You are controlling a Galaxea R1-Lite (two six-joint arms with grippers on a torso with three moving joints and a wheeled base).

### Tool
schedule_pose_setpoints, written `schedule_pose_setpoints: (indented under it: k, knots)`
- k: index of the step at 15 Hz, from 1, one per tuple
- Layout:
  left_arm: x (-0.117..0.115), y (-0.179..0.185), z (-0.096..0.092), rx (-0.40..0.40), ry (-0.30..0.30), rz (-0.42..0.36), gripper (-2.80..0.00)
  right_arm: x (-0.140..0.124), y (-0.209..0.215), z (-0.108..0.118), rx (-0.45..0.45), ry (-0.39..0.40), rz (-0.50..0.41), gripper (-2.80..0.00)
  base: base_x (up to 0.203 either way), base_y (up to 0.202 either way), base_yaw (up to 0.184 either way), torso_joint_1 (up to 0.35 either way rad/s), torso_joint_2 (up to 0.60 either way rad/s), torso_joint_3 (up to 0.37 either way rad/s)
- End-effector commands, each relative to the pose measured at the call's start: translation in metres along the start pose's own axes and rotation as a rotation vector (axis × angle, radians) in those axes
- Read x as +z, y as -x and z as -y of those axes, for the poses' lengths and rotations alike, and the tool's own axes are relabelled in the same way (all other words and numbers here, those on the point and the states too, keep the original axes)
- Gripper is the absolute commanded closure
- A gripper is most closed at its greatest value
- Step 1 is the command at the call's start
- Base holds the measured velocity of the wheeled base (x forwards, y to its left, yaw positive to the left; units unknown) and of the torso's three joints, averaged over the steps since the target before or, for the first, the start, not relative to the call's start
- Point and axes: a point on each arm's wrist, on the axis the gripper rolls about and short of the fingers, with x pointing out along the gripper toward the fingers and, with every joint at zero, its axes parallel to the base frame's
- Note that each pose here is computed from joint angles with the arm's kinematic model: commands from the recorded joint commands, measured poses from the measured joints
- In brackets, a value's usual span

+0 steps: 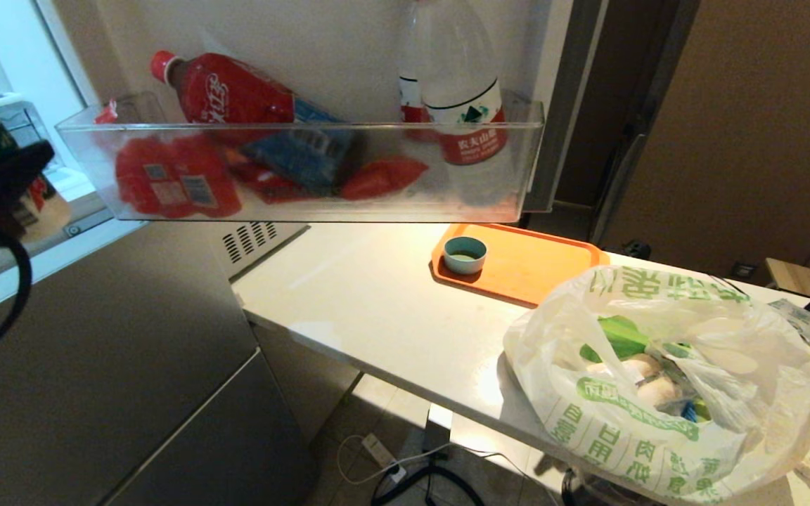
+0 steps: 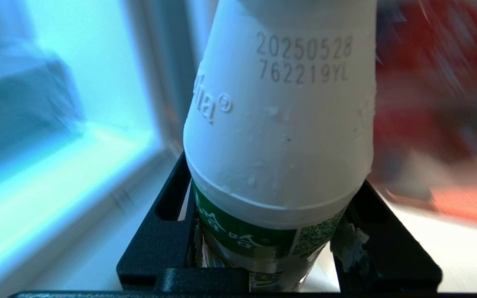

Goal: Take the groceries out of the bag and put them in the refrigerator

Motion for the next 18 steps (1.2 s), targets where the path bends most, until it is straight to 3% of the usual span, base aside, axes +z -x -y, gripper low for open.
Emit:
schedule_pose_setpoints:
  k: [1, 6, 10, 13, 18]
  knots:
    - [0.000, -0.042, -0.015, 0.051, -0.021, -0.013, 0.00, 0.000, -0.001, 0.000, 0.007, 0.002, -0.005, 0.00, 0.000, 0.000, 0.000, 0.000, 0.00, 0.000]
    - [-0.006, -0.107, -0.034, 0.090, -0.048, -0.003, 0.00, 0.001, -0.002, 0.000, 0.010, -0.002, -0.026, 0.00, 0.000, 0.000, 0.000, 0.000, 0.00, 0.000]
    - [0.002, -0.140, -0.048, 0.112, -0.059, -0.014, 0.00, 0.001, -0.003, 0.000, -0.001, -0.013, -0.040, 0.00, 0.000, 0.000, 0.000, 0.000, 0.00, 0.000]
    - [-0.002, -0.145, -0.072, 0.133, -0.094, -0.061, 0.00, 0.001, -0.003, 0.000, -0.006, -0.015, -0.043, 0.00, 0.000, 0.000, 0.000, 0.000, 0.00, 0.000]
    - [0.000, -0.138, -0.093, 0.151, -0.116, -0.059, 0.00, 0.001, -0.003, 0.000, -0.010, -0.016, -0.042, 0.00, 0.000, 0.000, 0.000, 0.000, 0.00, 0.000]
